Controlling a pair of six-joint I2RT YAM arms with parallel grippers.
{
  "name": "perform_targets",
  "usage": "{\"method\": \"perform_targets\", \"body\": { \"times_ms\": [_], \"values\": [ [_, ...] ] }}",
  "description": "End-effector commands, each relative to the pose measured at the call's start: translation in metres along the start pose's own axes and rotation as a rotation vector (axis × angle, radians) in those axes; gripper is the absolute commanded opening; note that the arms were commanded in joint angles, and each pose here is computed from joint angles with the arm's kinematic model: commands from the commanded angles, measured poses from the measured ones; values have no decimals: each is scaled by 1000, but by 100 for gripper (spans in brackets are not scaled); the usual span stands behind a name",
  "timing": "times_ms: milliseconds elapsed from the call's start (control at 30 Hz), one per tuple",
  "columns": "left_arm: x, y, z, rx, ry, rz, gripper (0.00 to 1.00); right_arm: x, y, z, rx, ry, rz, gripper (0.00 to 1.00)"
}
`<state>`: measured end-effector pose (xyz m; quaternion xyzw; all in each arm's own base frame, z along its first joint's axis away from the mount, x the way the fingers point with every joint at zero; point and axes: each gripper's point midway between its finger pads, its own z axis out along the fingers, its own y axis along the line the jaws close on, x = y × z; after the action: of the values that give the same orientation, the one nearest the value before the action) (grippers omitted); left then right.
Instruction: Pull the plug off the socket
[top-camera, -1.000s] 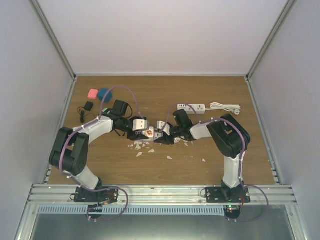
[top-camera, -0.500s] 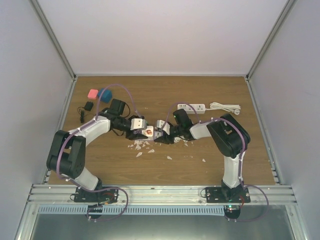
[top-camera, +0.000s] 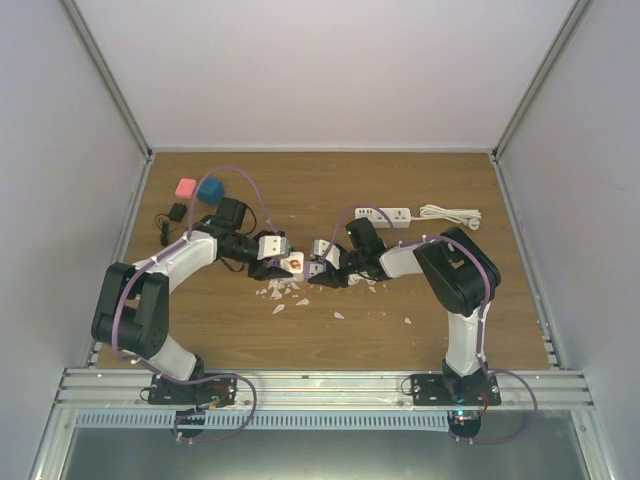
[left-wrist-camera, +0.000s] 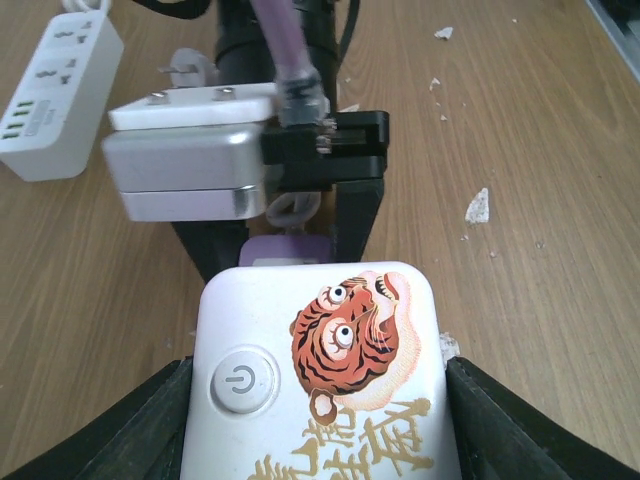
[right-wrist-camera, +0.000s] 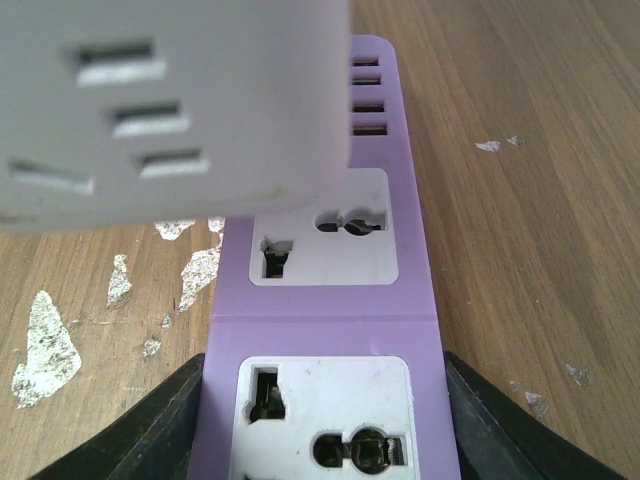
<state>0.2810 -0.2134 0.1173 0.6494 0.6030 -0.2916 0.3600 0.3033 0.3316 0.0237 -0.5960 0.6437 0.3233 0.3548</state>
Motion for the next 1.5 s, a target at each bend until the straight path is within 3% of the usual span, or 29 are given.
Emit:
{"method": "perform_targets", "body": {
  "times_ms": [0, 200, 500, 733, 933, 1333, 1467],
  "values": [
    [-25, 16, -21, -46, -79, 0, 31, 50, -2, 0, 42, 154, 100, 33],
    [-24, 29, -44, -114, -87, -58, 31, 46, -4, -1, 43, 156, 107, 61],
    [5, 59, -93, -250, 14, -165, 32, 33, -8, -3, 36, 141, 118, 77],
    [44, 74, -147, -337, 228, -303, 32, 19, -7, -11, 27, 133, 93, 84],
    [82, 65, -190, -364, 534, -325, 31, 8, -5, -17, 13, 127, 89, 87],
    [152, 34, -244, -264, 1033, -349, 32, -9, -7, -22, -9, 118, 67, 88],
    [166, 21, -243, -192, 1092, -375, 33, -11, -9, -23, -5, 117, 54, 88]
  ]
}}
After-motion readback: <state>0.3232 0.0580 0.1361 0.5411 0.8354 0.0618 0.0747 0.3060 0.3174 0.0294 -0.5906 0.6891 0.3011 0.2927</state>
